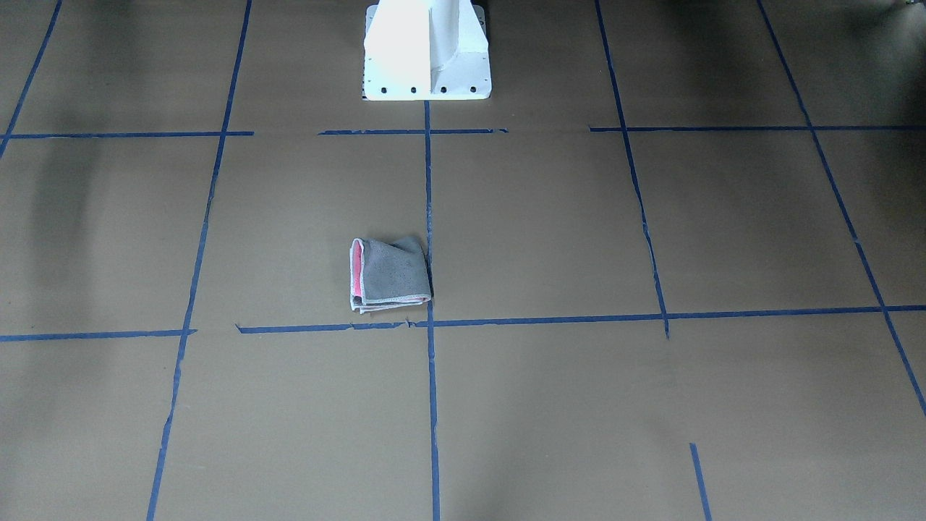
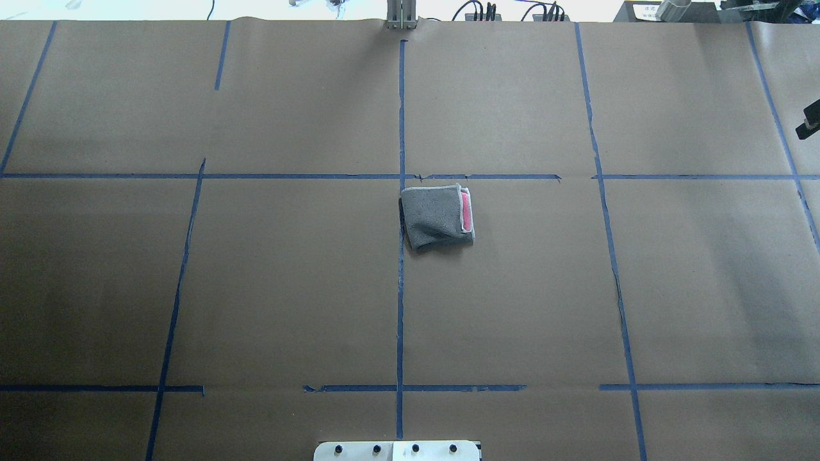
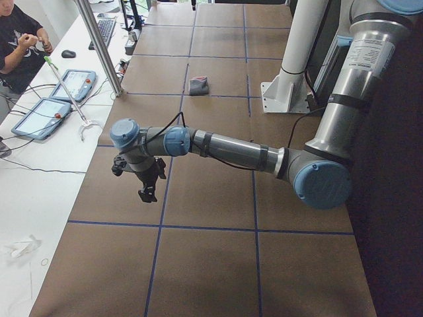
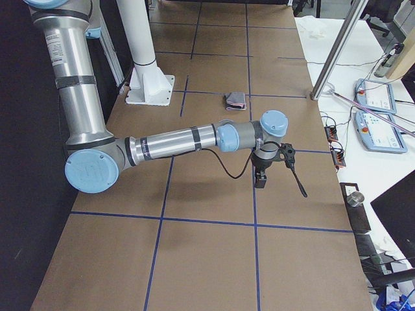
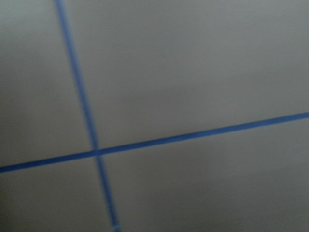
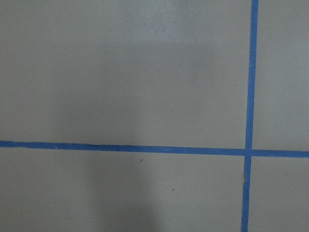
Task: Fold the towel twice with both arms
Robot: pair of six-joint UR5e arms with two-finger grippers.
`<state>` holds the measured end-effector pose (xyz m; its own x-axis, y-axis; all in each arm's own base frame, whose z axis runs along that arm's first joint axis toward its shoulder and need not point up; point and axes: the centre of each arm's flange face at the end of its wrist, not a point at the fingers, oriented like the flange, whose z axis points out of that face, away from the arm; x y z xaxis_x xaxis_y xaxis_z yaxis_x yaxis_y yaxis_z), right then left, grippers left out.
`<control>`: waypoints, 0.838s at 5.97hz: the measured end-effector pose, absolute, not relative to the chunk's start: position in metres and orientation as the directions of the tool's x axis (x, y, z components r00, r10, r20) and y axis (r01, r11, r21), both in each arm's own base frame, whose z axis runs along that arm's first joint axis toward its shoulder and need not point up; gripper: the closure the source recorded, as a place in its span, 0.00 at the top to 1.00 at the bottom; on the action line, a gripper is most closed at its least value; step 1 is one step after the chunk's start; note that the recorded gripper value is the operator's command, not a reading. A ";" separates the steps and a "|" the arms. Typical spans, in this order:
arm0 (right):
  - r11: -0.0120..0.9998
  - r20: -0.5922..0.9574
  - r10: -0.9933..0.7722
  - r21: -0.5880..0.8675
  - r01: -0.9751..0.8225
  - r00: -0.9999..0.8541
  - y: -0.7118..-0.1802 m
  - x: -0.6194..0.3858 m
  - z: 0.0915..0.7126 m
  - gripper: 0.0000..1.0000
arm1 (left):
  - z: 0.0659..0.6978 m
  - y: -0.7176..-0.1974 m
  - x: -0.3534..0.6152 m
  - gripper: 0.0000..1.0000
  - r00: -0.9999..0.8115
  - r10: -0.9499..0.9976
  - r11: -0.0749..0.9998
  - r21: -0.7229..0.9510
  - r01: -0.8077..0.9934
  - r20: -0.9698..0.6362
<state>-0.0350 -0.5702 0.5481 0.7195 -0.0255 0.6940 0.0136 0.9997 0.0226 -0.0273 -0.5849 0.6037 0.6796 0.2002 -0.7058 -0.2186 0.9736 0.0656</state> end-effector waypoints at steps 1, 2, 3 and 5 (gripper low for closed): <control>1.000 0.691 -0.022 0.017 0.014 0.722 -0.567 -0.034 0.553 1.00 | 0.647 -0.555 -0.048 1.00 0.672 0.218 0.970 0.079 -0.231 -0.707; 1.000 0.689 -0.018 0.013 0.013 0.725 -0.564 -0.033 0.558 1.00 | 0.676 -0.528 -0.056 1.00 0.672 0.228 0.969 0.097 -0.227 -0.705; 1.000 0.688 -0.014 0.007 0.013 0.725 -0.560 -0.031 0.563 1.00 | 0.690 -0.512 -0.059 1.00 0.675 0.225 0.971 0.104 -0.215 -0.703; 1.000 0.688 0.004 -0.011 0.005 0.726 -0.550 -0.025 0.574 1.00 | 0.674 -0.511 -0.059 1.00 0.703 0.073 0.996 0.020 -0.084 -0.708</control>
